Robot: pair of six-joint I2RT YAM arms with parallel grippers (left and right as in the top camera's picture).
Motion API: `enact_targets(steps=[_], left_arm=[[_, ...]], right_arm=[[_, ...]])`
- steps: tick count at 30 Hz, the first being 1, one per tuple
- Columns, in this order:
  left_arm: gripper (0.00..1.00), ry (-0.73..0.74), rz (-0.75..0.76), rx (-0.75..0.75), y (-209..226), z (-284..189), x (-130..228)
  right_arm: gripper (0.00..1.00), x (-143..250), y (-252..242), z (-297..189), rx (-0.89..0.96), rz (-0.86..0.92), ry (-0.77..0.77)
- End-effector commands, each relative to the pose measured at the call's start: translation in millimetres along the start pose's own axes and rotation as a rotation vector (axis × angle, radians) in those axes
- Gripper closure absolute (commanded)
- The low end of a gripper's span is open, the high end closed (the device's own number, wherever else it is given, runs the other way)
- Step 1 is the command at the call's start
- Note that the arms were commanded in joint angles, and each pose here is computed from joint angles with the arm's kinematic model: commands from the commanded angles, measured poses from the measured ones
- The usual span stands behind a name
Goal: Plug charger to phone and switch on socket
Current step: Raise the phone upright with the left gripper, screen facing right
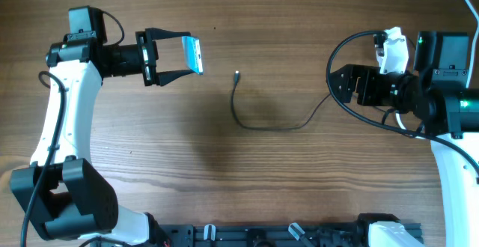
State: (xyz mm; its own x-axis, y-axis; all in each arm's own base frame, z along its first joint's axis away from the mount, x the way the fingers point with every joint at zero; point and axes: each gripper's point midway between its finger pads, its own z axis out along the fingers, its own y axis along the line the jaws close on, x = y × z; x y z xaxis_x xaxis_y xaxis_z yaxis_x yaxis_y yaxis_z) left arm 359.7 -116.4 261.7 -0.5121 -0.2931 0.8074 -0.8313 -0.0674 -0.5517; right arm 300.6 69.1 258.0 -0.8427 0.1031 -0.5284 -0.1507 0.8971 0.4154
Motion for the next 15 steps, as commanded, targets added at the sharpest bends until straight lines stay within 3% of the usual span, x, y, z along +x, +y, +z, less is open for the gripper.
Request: enact_targets(steps=[1, 10, 15], left_arm=[[0.43, 0.052, 0.023, 0.026, -5.1, -4.7, 18.1], [0.43, 0.022, 0.129, 0.037, -12.7, -4.8, 12.4], [0.44, -0.147, 0.131, 0.003, -9.3, -6.4, -16.9]], right_arm=[[0.03, -3.9, 5.6, -0.3, -0.026, 0.008, -0.003], [0.03, -4.0, 5.7, -0.3, -0.026, 0.009, -0.003], [0.03, -4.0, 5.7, -0.3, -0.026, 0.016, -0.003]])
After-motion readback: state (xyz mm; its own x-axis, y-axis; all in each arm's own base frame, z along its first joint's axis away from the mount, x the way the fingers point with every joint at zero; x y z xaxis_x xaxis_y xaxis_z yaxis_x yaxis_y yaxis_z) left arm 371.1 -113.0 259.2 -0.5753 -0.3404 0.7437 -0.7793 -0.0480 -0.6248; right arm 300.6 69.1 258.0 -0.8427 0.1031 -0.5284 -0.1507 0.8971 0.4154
